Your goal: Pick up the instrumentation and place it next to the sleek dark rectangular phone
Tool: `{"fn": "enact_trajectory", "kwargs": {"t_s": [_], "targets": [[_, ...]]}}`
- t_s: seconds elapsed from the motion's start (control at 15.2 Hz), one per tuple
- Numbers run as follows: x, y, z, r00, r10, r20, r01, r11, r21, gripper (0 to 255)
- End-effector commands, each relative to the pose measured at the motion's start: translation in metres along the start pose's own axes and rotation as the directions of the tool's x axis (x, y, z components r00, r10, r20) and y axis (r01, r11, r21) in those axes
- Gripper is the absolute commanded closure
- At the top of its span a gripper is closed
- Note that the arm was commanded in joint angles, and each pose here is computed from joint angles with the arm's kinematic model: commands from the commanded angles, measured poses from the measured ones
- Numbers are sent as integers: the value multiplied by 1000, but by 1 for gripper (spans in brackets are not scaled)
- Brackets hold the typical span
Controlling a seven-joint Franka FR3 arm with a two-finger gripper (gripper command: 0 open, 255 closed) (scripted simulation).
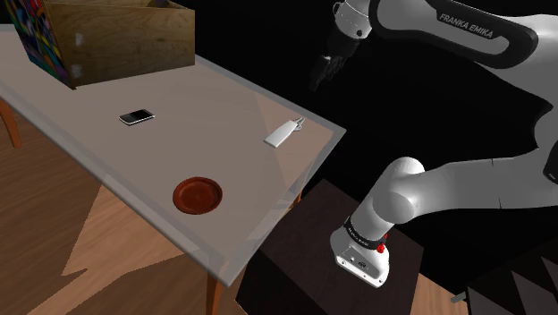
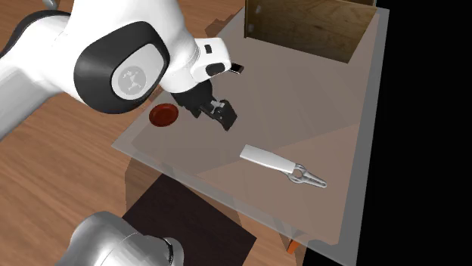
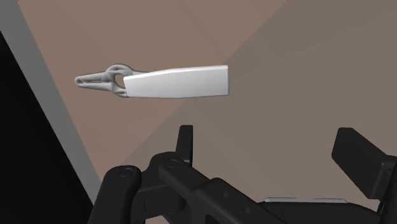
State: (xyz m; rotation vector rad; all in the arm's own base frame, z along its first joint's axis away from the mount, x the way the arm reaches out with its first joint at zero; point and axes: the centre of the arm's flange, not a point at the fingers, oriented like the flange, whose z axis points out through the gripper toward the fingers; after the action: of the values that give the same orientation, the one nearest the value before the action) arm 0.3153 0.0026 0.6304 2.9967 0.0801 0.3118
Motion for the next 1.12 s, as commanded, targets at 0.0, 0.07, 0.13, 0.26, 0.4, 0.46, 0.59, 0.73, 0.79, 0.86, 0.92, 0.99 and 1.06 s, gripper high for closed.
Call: {"fn": "enact_trajectory", "kwargs": {"t_s": [0.0, 0.07, 0.13, 0.26, 0.4, 0.46, 0.59, 0.73, 0.79, 0.86, 0.92, 0.99, 1.06], "targets": [[0, 0, 0, 1000, 0, 0, 0, 1000, 0, 0], [7, -1, 12, 998, 58, 7, -58, 998, -6, 0], [14, -1, 24, 993, 116, 13, -116, 993, -12, 0], [27, -1, 48, 973, 231, 24, -231, 973, -25, 0], [40, 1, 72, 939, 343, 34, -342, 939, -39, 0], [47, 3, 84, 917, 398, 39, -396, 917, -47, 0], [58, 8, 108, 864, 502, 46, -499, 864, -63, 0], [69, 14, 133, 799, 600, 51, -595, 799, -80, 0], [74, 18, 145, 762, 646, 53, -640, 763, -88, 0], [79, 22, 157, 723, 689, 54, -683, 724, -97, 0], [84, 26, 169, 681, 730, 55, -723, 682, -105, 0], [88, 31, 182, 637, 769, 56, -761, 638, -114, 0], [91, 36, 194, 590, 805, 55, -796, 592, -123, 0]]}}
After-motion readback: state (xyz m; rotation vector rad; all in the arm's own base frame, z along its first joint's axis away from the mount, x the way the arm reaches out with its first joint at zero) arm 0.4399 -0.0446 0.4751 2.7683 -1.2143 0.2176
